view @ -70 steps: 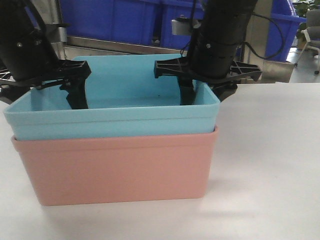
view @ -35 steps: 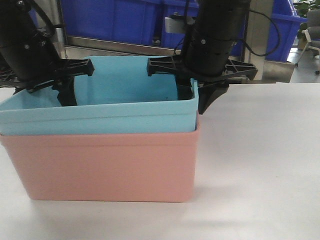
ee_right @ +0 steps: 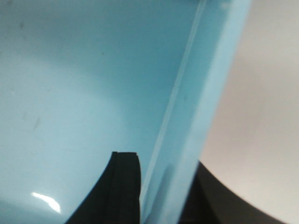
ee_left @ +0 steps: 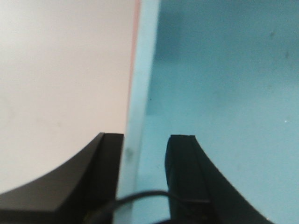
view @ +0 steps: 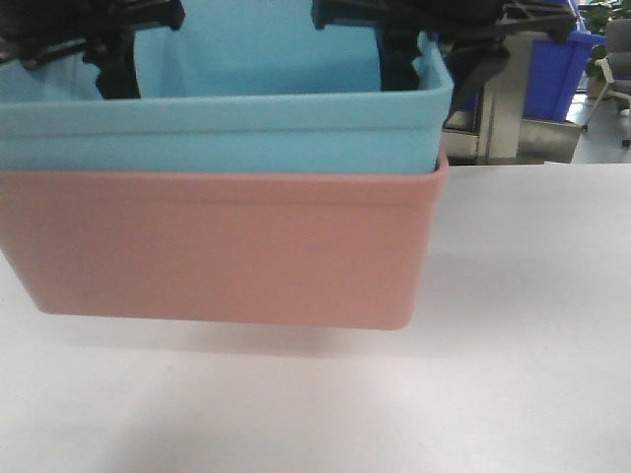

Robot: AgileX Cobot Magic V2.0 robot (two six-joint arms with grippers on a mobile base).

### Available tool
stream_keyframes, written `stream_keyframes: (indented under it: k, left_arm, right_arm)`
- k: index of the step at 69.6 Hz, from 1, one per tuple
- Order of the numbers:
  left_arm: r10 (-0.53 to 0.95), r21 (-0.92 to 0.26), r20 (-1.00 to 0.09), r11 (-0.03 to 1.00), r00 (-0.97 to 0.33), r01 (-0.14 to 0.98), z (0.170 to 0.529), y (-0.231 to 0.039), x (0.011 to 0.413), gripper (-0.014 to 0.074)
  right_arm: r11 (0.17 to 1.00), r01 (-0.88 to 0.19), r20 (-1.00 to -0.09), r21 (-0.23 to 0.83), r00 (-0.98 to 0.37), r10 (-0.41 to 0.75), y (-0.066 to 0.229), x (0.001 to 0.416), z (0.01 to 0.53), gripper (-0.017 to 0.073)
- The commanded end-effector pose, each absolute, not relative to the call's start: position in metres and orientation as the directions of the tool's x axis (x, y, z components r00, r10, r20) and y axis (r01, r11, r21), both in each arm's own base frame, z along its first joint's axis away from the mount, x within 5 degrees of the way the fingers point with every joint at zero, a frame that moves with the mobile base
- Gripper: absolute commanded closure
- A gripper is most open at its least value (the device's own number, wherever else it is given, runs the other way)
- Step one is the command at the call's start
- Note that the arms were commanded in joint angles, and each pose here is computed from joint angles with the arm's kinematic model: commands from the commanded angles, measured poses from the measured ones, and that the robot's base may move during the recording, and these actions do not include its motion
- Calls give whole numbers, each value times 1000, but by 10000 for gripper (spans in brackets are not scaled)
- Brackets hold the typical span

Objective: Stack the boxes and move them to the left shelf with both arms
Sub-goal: 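Lift the stacked bins off the table with both grippers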

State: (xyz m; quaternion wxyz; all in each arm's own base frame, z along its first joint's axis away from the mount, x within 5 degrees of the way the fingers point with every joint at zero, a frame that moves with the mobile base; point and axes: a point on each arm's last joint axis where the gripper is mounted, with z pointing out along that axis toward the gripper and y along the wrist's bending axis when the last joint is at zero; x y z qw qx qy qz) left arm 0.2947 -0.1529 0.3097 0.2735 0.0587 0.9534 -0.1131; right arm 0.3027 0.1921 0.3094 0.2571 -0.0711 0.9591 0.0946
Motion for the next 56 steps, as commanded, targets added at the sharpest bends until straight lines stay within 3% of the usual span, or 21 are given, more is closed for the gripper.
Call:
stream_keyframes:
  k: [1, 27, 56]
  left_arm:
    - [66, -174, -664, 955, -745, 240, 364, -154, 260, 605]
    - [37, -263, -696, 916, -718, 303, 394, -171, 211, 605]
    - [38, -270, -712, 907, -701, 324, 386, -194, 212, 604]
  right_arm:
    - [957, -258, -694, 136, -714, -94, 190, 290, 359, 501]
    - [949, -279, -778, 150, -626, -61, 221, 234, 392, 501]
    - [947, -291, -778, 136, -623, -80, 251, 233, 373, 501]
